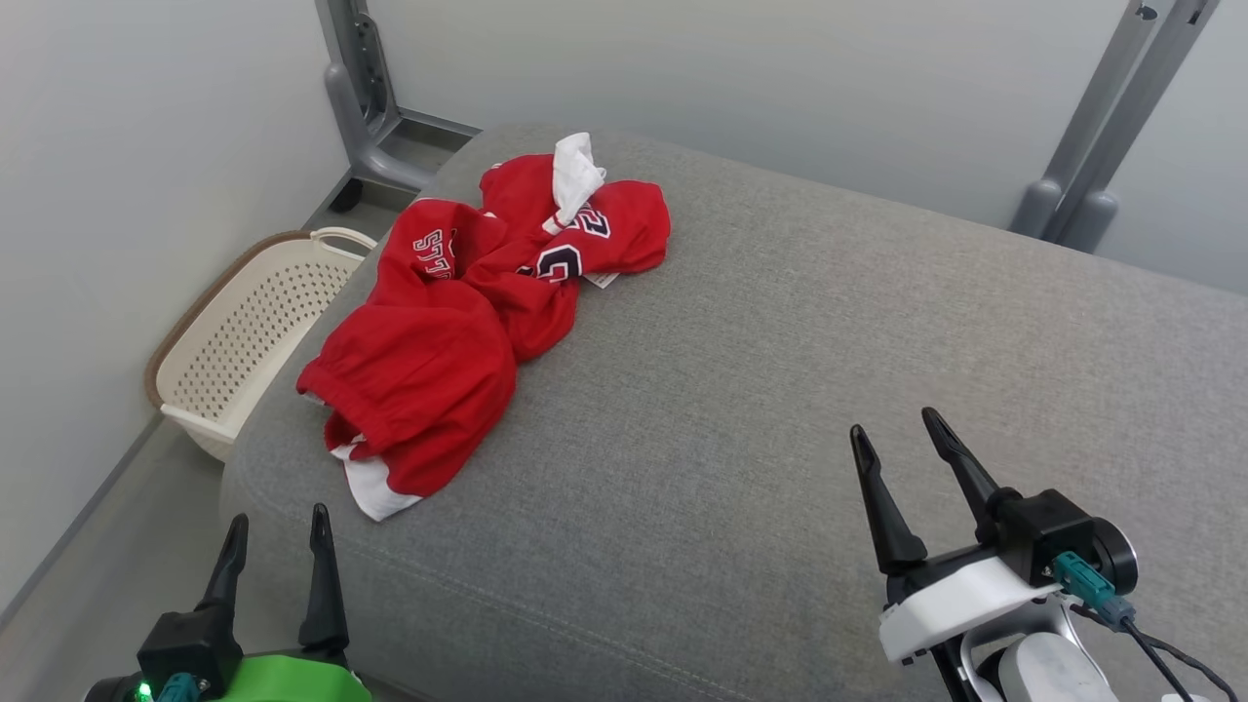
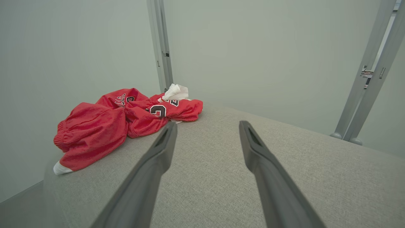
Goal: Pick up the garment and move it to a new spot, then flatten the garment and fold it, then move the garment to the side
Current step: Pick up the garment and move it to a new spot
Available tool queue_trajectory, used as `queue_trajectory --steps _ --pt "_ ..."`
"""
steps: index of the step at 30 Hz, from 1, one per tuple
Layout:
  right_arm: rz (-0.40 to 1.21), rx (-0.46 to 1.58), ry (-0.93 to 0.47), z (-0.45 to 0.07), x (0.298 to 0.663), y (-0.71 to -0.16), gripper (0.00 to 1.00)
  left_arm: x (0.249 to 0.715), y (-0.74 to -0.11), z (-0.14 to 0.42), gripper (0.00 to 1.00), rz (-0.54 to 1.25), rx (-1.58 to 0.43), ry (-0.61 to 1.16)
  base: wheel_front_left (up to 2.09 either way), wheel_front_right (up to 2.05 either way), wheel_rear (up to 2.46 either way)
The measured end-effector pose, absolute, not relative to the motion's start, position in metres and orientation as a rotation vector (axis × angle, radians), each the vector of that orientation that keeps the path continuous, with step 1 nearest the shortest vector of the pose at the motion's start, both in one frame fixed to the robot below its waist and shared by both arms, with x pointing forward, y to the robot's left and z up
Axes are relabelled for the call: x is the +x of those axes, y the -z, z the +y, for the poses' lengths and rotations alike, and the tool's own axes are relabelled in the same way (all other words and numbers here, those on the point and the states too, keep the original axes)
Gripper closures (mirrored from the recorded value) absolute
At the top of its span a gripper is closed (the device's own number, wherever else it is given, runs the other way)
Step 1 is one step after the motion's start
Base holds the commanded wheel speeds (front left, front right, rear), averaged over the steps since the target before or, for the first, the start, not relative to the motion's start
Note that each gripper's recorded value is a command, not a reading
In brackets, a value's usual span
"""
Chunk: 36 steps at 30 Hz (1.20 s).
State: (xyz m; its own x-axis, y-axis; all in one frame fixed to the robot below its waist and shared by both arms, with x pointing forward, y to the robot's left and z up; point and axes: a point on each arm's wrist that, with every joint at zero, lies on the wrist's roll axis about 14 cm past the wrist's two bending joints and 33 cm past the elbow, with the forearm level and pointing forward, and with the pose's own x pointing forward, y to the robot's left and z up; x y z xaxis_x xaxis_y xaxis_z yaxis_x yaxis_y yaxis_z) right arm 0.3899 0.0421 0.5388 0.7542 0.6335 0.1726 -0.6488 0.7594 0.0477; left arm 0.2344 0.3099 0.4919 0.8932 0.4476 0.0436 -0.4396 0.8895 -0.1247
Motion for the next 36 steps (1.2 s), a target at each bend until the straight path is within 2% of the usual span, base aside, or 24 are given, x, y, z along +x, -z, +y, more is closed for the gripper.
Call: queue_trajectory --steps 8,19,29,36 --pt "-0.144 0.094 -0.617 0.013 0.398 -0.534 0.00 0.262 -0.495 0.314 0.00 -0.024 -0.089 -0.407 0.00 0.00 0.00" --pt "-0.123 0.088 -0.565 -0.002 0.419 -0.520 0.00 0.335 -0.498 0.319 0.00 0.091 -0.046 -0.301 0.00 0.00 0.00" --pt "-0.081 0.080 -0.527 -0.013 0.445 -0.495 0.00 0.394 -0.450 0.313 0.00 0.308 -0.049 -0.229 0.00 0.00 0.00" --pt "-0.039 0.068 -0.499 -0.023 0.458 -0.472 0.00 0.400 -0.393 0.323 0.00 0.540 -0.045 -0.254 0.00 0.00 0.00"
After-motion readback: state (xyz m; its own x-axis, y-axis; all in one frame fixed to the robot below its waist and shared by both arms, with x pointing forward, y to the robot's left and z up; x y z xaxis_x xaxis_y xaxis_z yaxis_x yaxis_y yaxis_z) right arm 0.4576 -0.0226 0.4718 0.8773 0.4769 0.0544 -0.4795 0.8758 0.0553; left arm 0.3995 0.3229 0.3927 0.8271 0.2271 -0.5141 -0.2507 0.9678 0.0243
